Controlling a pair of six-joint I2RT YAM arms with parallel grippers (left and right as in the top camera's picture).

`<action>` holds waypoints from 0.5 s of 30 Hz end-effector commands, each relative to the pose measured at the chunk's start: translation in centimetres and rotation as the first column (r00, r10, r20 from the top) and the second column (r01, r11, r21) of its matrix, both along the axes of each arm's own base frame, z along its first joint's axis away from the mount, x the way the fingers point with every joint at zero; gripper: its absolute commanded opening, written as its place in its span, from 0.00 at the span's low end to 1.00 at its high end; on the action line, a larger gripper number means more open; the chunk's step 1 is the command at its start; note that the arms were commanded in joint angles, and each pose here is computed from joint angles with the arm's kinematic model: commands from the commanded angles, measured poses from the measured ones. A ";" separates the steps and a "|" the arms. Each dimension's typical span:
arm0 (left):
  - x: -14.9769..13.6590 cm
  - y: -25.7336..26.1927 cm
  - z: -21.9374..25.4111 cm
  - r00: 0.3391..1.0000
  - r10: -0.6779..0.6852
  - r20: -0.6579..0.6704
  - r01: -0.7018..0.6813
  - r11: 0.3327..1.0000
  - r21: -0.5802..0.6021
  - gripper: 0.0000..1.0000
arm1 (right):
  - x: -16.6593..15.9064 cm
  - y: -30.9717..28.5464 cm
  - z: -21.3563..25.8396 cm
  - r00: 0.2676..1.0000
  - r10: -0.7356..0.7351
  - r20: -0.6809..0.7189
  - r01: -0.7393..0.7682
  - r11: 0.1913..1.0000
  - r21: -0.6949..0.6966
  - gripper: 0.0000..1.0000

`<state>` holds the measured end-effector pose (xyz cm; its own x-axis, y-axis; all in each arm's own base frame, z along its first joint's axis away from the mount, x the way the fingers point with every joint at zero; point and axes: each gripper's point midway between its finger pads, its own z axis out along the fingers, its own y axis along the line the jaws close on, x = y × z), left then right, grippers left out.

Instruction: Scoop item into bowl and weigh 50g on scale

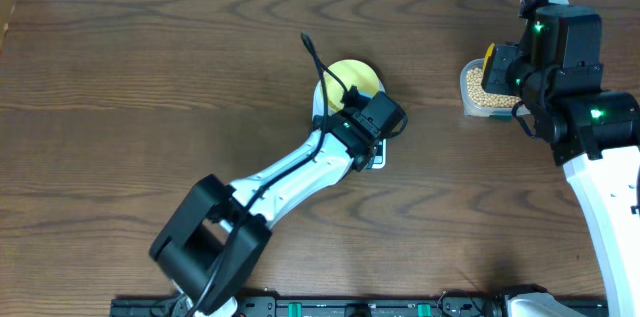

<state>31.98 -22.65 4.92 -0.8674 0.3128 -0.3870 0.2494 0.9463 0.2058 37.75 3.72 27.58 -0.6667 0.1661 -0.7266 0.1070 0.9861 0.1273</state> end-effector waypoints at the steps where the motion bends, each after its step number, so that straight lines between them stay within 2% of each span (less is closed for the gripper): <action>1: 0.5 -0.2 0.0 1.000 0.015 0.012 -0.015 1.000 0.007 0.85 | 0.3 0.0 0.6 1.000 -0.009 0.013 0.009 1.000 0.014 0.01; 15: 1.0 -0.6 0.0 0.999 0.019 0.031 -0.018 1.000 -0.013 0.85 | 0.3 0.0 0.6 1.000 -0.009 0.013 0.009 1.000 0.014 0.01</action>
